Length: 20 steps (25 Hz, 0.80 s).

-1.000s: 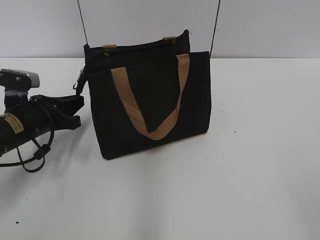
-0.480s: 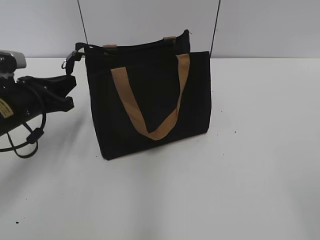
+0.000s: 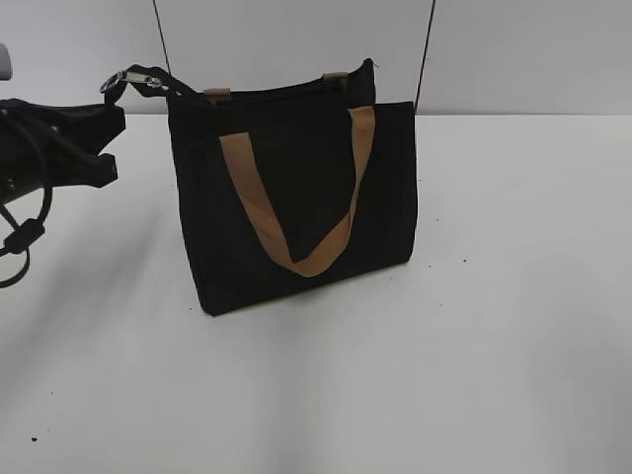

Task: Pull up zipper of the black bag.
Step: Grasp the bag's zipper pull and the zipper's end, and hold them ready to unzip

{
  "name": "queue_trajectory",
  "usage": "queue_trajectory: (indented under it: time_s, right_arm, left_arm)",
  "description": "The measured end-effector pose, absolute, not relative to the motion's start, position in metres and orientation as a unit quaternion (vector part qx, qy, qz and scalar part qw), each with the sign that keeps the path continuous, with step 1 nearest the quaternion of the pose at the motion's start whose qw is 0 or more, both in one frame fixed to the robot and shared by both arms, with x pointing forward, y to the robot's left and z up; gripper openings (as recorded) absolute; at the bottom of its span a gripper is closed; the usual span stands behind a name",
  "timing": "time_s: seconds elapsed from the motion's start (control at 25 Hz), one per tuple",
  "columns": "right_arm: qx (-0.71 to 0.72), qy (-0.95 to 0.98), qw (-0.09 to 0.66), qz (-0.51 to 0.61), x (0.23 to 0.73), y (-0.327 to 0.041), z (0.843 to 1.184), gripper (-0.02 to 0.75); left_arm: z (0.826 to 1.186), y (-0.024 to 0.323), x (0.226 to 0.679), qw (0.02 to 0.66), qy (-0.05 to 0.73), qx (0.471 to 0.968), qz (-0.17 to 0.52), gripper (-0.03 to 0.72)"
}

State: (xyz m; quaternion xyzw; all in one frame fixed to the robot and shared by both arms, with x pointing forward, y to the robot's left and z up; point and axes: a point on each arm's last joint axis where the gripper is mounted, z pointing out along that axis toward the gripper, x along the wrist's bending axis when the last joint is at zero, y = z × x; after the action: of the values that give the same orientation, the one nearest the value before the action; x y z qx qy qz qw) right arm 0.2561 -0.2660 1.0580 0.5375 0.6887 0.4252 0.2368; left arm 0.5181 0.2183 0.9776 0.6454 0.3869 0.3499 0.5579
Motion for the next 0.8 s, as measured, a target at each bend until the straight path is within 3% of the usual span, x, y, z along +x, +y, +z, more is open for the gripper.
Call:
queue_trajectory:
  time_s: [0.4,0.8]
  right_arm:
    - [0.445,0.731,0.163,0.49,0.317,-0.248,1.106,0.391]
    - [0.385,0.74,0.109,0.541,0.399,-0.237,1.129,0.391]
  left_arm:
    - [1.009,0.22,0.497,0.522,0.329,0.693,0.373,0.035]
    - [1.016,0.222,0.492,0.517,0.329,0.693,0.379,0.034]
